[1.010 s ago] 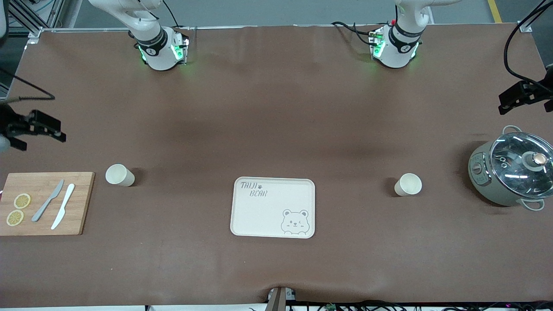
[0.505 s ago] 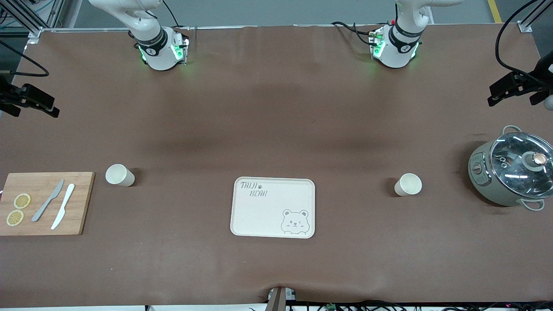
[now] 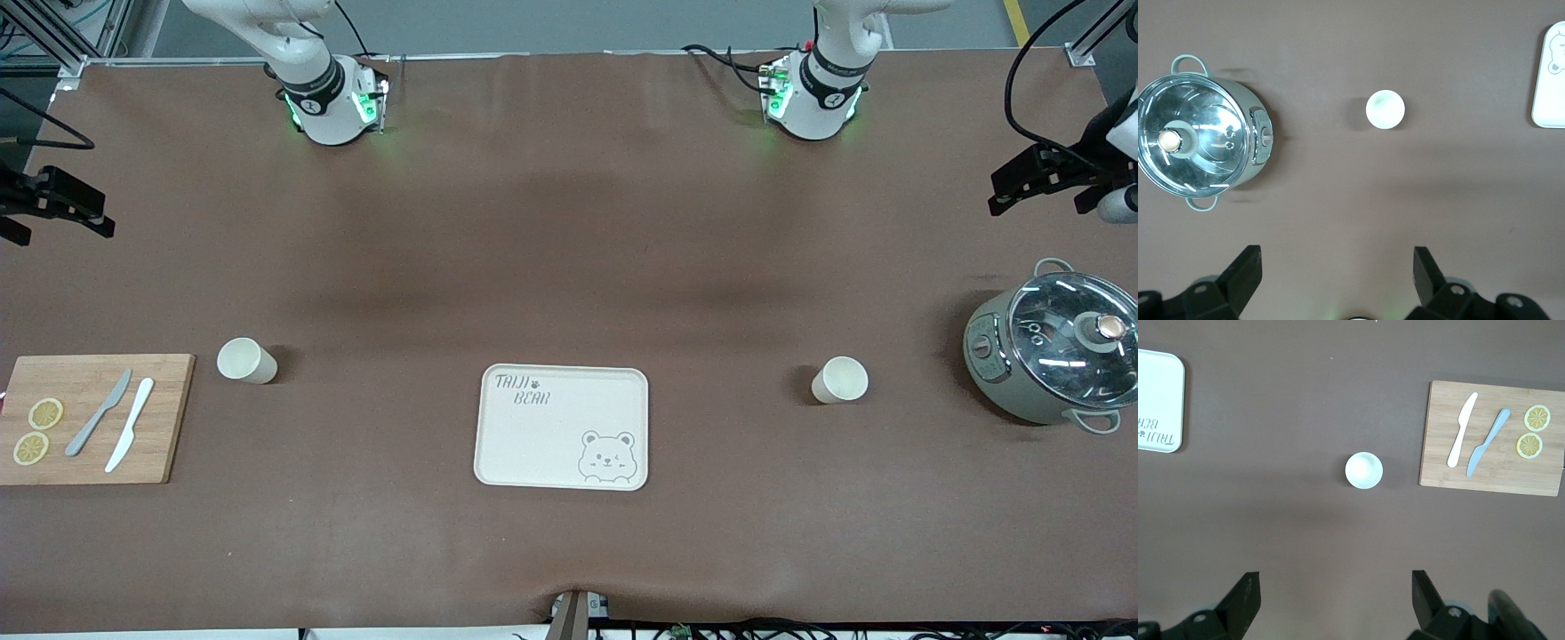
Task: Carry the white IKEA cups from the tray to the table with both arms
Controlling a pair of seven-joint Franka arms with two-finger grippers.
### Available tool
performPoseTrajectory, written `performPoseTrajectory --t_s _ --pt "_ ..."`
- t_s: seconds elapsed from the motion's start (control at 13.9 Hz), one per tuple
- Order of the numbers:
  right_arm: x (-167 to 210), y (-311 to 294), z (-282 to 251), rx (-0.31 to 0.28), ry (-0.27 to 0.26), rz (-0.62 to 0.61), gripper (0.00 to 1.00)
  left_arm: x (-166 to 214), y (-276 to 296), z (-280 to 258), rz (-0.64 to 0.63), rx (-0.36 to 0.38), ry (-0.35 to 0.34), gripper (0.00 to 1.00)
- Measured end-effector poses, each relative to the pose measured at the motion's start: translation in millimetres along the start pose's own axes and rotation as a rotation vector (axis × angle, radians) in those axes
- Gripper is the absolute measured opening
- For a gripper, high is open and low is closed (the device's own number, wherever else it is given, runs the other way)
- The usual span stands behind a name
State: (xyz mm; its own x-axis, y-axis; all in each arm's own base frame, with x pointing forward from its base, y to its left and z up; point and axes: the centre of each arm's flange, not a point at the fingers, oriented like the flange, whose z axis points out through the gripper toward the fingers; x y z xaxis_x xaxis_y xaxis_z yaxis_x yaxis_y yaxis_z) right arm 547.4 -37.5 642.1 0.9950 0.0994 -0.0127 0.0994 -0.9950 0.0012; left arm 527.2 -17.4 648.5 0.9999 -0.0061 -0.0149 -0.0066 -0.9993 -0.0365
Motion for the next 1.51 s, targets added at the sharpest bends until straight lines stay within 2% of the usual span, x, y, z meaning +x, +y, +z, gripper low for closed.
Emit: performPoseTrajectory --t_s 0.58,0.94,1.23,1.51 --pt "0.7 0.5 -0.4 0.001 0.007 0.001 1.0 -1.3 18.8 1.1 -0.001 0.003 -0.003 1.0" --pt "0.6 0.4 -0.3 0.002 0.006 0.001 1.0 -1.4 15.1 -12.2 -0.016 0.001 0.026 1.0" --pt "0.5 -0.8 0.2 0.004 0.003 0.078 1.0 2.4 15.4 -10.1 -0.016 0.001 0.034 1.0" --pt "0.2 -0.3 0.7 0.004 0.0 0.094 1.0 3.6 16.7 -10.7 -0.014 0.0 0.043 1.0"
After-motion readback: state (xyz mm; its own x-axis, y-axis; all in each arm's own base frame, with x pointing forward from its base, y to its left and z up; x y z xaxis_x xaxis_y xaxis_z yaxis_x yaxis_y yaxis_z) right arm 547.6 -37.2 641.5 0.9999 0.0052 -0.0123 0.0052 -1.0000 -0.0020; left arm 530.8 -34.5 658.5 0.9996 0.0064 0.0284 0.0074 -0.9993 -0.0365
